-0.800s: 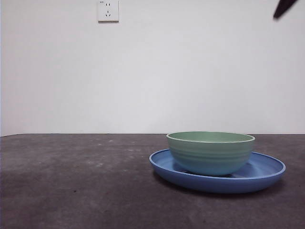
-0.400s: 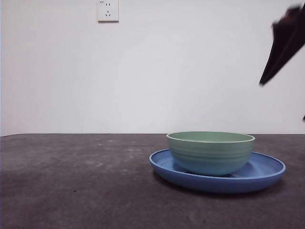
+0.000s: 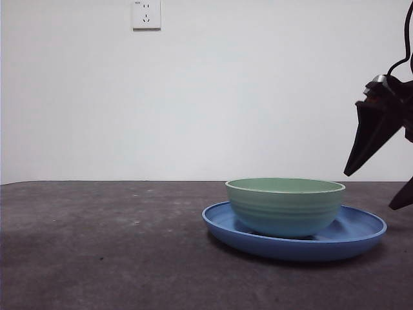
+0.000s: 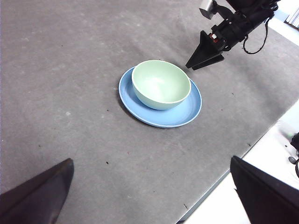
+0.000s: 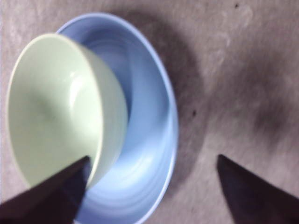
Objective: Place the green bowl on the blue plate
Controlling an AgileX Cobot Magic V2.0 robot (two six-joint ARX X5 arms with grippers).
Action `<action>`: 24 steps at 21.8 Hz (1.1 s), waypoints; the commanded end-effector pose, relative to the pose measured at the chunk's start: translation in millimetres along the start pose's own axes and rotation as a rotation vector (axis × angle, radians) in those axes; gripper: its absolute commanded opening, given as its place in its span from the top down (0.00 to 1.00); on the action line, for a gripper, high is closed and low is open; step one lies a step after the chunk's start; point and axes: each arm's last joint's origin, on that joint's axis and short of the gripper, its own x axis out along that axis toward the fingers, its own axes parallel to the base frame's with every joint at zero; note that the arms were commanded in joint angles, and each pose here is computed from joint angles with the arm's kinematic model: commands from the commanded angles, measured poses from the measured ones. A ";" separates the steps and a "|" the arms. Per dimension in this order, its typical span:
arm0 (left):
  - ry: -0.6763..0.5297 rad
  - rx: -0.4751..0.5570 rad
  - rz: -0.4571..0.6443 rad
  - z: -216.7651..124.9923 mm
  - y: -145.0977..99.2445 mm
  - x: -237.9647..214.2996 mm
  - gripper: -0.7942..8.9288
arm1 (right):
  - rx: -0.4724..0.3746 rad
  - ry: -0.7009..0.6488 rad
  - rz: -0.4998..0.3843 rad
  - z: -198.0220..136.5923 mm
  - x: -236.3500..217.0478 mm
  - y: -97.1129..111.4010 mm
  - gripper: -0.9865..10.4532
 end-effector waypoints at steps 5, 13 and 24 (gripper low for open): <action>-0.015 0.003 -0.008 3.0 -1.1 -1.9 0.31 | -0.001 0.005 -0.011 7.6 11.9 -8.8 0.61; -0.015 0.003 -0.008 3.0 -1.1 -1.9 0.31 | -0.013 0.058 0.008 7.9 36.1 -11.0 0.73; -0.015 0.003 -0.008 3.0 -1.1 -1.9 0.31 | 0.005 0.083 0.001 7.0 45.0 -14.4 0.90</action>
